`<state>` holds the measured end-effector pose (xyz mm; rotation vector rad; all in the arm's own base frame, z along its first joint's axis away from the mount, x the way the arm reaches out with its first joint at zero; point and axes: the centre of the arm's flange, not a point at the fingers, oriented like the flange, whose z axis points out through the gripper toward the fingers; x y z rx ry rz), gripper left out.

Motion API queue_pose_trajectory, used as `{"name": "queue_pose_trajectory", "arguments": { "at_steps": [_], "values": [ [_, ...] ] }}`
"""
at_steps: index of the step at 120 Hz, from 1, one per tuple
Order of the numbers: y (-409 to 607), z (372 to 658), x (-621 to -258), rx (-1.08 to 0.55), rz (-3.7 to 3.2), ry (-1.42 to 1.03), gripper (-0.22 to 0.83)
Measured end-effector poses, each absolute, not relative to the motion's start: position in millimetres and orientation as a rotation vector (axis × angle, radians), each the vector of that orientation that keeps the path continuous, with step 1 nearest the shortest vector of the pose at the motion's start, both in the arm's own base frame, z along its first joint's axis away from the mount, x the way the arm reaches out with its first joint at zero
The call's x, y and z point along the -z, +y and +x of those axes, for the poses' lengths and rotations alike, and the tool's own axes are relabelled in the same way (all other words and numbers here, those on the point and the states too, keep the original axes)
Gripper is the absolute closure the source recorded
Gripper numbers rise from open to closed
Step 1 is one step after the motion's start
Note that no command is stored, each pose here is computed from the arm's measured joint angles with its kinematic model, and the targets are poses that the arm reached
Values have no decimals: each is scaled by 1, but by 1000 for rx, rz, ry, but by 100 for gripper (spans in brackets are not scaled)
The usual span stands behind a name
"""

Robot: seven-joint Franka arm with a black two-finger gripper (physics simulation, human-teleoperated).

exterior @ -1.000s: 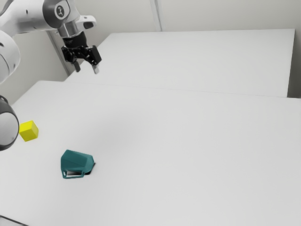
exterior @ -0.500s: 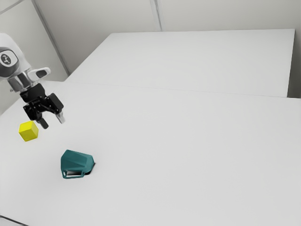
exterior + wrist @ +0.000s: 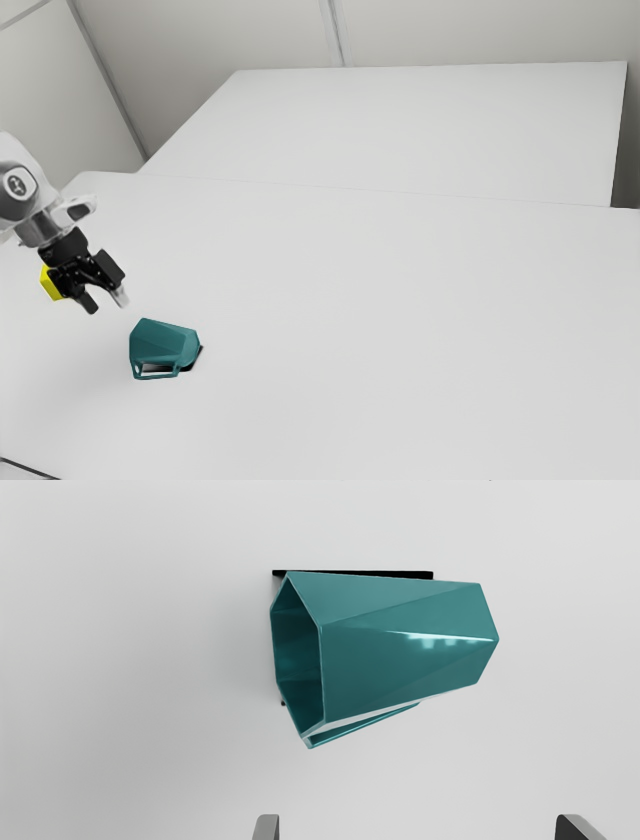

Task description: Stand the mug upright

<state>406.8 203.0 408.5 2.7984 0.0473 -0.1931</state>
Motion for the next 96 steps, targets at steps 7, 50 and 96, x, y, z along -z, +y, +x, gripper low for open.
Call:
{"name": "queue_pose_trajectory", "arguments": {
  "at_steps": [7, 50, 96],
  "values": [
    [210, 405, -400, 184, 2802, 39, 0],
    [243, 407, -354, 80, 2730, 48, 0],
    [254, 406, -324, -70, 2576, 62, 0]
  ]
}}
